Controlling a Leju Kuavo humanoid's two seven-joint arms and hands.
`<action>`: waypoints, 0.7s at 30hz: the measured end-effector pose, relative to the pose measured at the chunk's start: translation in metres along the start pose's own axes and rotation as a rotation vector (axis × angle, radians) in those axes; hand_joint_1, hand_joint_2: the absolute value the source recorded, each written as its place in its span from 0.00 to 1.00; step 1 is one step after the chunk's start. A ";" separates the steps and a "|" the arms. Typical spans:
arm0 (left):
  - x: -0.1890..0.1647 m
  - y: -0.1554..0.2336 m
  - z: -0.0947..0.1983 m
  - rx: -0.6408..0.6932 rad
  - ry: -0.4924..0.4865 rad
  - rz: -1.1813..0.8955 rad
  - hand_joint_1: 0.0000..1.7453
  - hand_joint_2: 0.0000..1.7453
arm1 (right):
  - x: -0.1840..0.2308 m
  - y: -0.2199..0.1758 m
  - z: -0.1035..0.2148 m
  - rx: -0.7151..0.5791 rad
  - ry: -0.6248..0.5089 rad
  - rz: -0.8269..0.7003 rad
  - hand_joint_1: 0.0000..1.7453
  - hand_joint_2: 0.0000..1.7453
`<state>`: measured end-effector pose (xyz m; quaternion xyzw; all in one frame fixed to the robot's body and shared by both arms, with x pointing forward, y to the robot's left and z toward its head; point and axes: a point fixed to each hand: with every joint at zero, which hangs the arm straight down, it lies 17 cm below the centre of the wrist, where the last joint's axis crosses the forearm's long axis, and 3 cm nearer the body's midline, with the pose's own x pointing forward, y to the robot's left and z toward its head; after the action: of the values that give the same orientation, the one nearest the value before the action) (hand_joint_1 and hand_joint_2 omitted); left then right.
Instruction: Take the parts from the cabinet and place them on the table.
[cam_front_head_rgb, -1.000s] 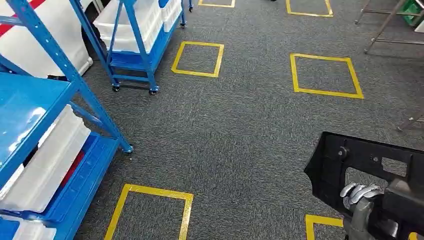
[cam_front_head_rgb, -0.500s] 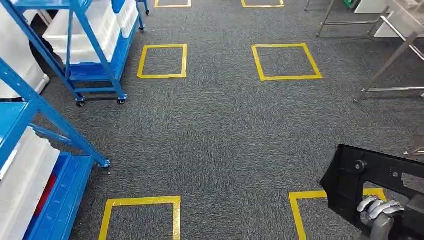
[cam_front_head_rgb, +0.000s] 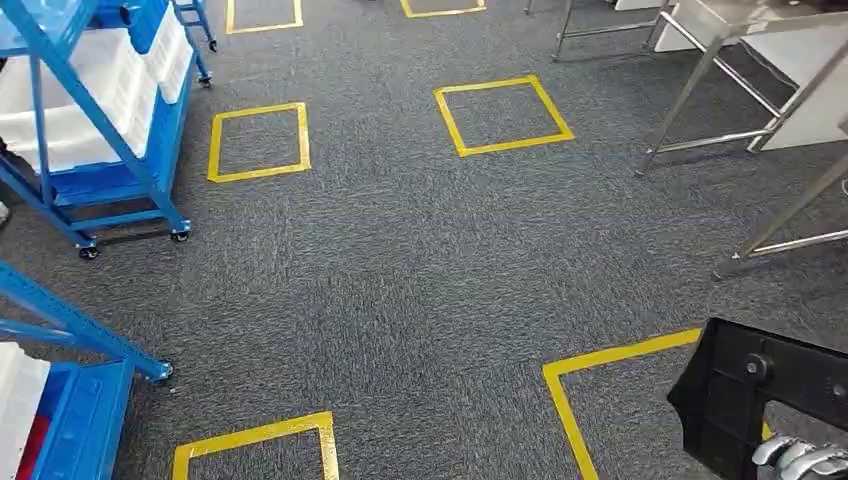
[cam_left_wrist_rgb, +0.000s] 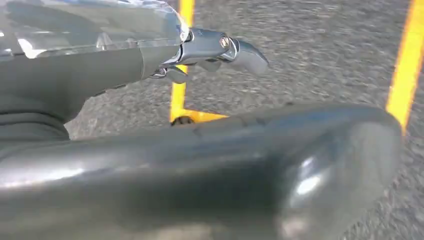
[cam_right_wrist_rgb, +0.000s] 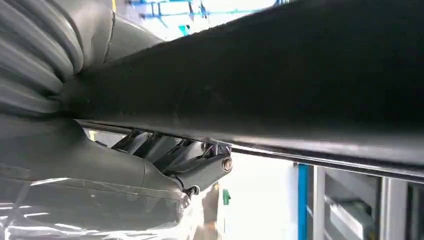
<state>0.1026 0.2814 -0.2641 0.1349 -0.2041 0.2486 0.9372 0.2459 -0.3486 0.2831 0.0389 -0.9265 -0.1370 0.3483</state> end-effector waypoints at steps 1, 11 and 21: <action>0.004 -0.003 0.000 -0.008 -0.007 0.000 0.00 0.00 | 0.001 0.000 0.002 0.000 0.002 0.002 1.00 1.00; 0.002 -0.005 0.001 -0.022 -0.013 -0.022 0.00 0.00 | 0.015 -0.005 0.009 0.008 -0.003 0.026 1.00 1.00; 0.007 -0.008 -0.001 -0.024 -0.017 -0.030 0.00 0.00 | 0.026 -0.008 0.006 -0.013 -0.029 0.046 1.00 1.00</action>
<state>0.1125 0.2783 -0.2625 0.1290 -0.2128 0.2307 0.9407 0.2220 -0.3590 0.2930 0.0134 -0.9311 -0.1356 0.3382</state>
